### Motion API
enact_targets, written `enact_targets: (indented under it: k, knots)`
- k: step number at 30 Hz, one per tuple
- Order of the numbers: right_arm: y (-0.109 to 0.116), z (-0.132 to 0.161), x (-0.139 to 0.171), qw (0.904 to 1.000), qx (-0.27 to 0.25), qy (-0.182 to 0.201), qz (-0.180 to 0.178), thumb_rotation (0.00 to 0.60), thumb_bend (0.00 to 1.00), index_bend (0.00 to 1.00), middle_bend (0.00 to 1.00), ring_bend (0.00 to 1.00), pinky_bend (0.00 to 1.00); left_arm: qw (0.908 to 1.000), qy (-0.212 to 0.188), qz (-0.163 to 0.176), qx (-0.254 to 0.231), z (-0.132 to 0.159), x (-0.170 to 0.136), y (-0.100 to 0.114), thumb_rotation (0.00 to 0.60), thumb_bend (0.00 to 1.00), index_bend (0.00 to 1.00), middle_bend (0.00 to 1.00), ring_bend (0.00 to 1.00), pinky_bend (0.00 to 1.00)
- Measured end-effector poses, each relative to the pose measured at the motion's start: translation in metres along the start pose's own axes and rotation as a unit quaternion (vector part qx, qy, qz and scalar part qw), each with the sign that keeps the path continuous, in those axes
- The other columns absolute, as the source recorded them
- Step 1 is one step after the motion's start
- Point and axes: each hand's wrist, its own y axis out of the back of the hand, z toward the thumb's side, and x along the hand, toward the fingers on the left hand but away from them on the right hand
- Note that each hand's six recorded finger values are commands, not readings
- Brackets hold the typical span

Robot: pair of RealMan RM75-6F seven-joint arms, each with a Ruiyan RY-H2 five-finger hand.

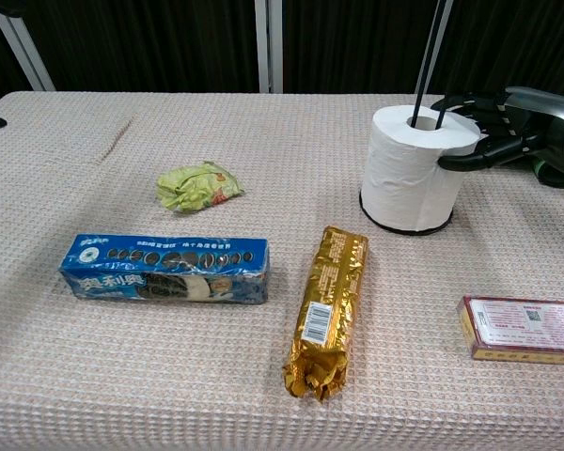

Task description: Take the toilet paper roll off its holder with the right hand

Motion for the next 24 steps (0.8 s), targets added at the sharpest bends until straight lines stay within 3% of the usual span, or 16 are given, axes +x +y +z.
enact_targets:
  k: [6, 12, 18, 24]
  knots:
    - [0.011, 0.009, 0.004, 0.9992, -0.006, 0.028, -0.029, 0.600, 0.29, 0.33, 0.33, 0.33, 0.38, 1.0000, 0.001, 0.000, 0.000, 0.000, -0.001, 0.001, 0.490, 0.17, 0.11, 0.11, 0.10, 0.23]
    - [0.029, 0.038, 0.016, 0.9937, -0.020, 0.092, -0.062, 0.600, 0.29, 0.33, 0.34, 0.33, 0.39, 1.0000, 0.000, 0.004, 0.000, 0.002, -0.002, 0.004, 0.485, 0.17, 0.11, 0.11, 0.10, 0.22]
    - [0.046, 0.082, 0.035, 0.9793, -0.055, 0.170, -0.094, 0.600, 0.28, 0.33, 0.34, 0.33, 0.39, 1.0000, 0.000, 0.005, -0.004, 0.005, -0.004, 0.004, 0.485, 0.17, 0.11, 0.11, 0.10, 0.22]
    - [0.071, 0.117, 0.059, 0.9568, -0.098, 0.237, -0.136, 0.600, 0.28, 0.33, 0.34, 0.33, 0.39, 1.0000, 0.000, 0.008, -0.002, 0.006, -0.005, 0.007, 0.486, 0.17, 0.11, 0.11, 0.10, 0.22]
